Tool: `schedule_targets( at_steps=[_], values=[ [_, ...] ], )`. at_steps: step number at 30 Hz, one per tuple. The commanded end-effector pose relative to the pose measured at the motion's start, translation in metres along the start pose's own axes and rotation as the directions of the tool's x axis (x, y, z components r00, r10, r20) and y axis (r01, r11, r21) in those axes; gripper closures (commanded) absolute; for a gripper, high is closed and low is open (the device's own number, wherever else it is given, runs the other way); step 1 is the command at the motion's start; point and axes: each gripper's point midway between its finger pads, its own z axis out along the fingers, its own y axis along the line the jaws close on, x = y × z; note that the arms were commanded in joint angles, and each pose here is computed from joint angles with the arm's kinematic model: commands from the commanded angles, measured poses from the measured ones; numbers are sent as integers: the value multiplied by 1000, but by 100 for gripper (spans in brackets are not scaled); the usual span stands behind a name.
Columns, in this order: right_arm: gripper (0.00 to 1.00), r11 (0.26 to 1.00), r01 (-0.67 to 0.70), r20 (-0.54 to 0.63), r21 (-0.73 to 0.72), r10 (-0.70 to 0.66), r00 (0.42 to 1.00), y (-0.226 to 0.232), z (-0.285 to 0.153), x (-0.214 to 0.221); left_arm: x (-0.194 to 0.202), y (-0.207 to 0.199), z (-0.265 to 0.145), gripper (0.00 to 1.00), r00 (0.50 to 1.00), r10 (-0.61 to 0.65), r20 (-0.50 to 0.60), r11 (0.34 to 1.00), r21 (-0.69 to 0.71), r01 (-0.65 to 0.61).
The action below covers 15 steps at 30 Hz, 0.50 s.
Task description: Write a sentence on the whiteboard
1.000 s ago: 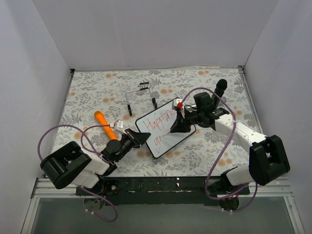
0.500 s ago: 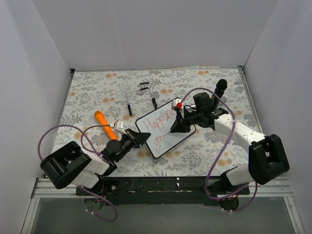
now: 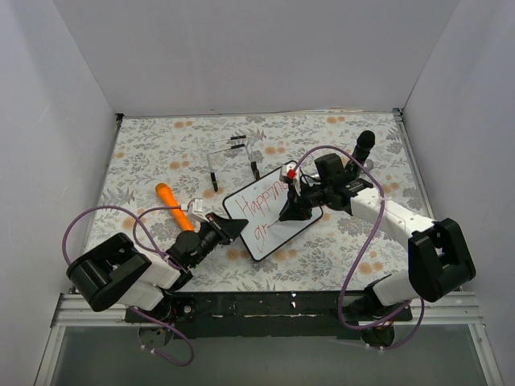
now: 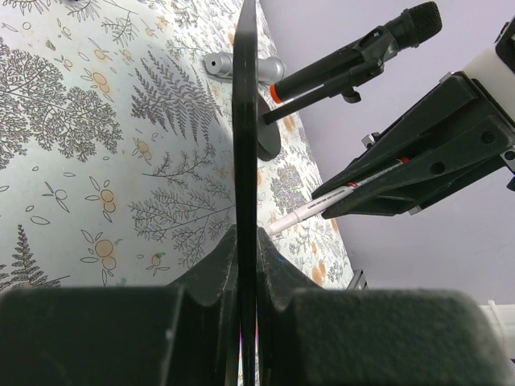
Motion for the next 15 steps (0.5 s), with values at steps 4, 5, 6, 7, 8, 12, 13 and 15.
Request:
schedule_targets(
  at_steps=[4,5,6,7,8,12,13,15],
  values=[
    [99,993,46,21,112,-49,999,-23,-2,-20,-25,-49,-1,100,995,-17,97,981,196,-2],
    [99,992,46,22,117,-48,999,-24,-3,-20,-25,-49,-2,100,995,-17,96,980,198,-3],
    [99,992,44,22,121,-47,999,-25,-3,-20,-25,-49,-1,100,995,-16,95,981,195,-3],
    [99,991,44,24,124,-48,999,-25,-4,-21,-25,-49,-1,100,995,-16,95,981,195,-3],
    [99,991,41,23,129,-45,999,-26,-4,-21,-24,-49,-1,100,996,-16,93,981,196,-3],
    [99,989,40,35,139,-45,998,-29,-8,-24,-25,-49,-1,100,995,-16,95,981,195,-3],
    [99,989,39,37,140,-44,998,-29,-9,-24,-24,-48,0,100,996,-16,92,981,193,-3],
    [99,989,37,39,141,-42,998,-29,-10,-25,-24,-47,-1,100,996,-15,91,981,192,-3]
  ],
)
